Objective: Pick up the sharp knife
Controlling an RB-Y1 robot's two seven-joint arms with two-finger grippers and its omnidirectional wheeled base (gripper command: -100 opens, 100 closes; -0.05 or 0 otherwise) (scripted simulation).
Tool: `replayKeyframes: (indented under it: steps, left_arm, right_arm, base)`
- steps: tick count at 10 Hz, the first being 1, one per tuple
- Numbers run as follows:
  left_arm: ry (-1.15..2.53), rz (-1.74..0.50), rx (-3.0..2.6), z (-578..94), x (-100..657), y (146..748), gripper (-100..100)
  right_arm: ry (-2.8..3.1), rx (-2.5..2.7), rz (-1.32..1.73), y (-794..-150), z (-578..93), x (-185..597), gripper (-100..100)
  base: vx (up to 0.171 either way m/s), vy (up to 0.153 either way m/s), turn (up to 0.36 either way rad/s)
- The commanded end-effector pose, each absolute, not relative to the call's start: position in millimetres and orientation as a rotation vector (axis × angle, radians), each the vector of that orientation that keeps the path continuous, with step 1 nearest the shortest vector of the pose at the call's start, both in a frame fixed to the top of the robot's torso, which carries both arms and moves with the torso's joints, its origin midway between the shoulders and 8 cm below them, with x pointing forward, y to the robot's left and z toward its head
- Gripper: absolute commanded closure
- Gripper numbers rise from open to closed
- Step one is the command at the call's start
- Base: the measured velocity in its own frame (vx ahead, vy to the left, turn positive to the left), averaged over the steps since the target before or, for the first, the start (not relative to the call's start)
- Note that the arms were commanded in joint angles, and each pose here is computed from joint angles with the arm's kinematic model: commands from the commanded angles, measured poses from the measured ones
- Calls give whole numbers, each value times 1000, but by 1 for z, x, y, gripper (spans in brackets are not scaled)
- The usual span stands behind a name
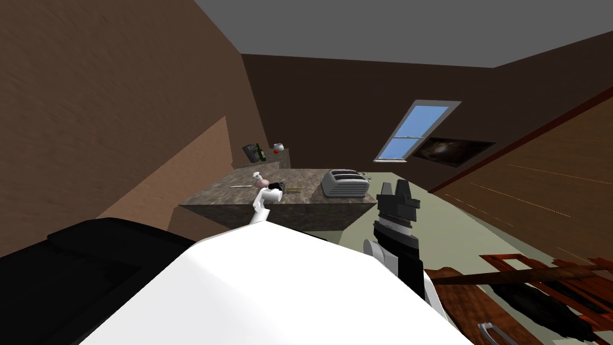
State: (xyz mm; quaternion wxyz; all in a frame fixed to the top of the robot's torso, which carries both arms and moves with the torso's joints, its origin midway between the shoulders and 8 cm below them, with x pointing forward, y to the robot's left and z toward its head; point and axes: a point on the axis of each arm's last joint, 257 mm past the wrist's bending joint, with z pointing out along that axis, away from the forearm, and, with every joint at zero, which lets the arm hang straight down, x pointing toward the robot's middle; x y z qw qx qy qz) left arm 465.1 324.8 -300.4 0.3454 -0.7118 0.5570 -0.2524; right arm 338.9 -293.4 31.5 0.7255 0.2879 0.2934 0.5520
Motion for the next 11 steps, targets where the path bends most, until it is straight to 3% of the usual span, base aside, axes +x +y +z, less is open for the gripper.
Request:
replayKeyframes:
  steps: [1,2,11]
  left_arm:
    - [1446,-655,-1848,-300,465,325,0]
    - [1466,-654,-1844,-299,475,324,-100]
    - [1572,-643,-1859,-289,529,319,-100]
  right_arm:
    - [647,635,1218,-293,31,339,0]
    - [647,635,1218,-293,31,339,0]
    - [647,635,1218,-293,32,339,0]
  base:
    - [0,0,0]
    - [-21,-21,-30]
    - [-48,-42,-34]
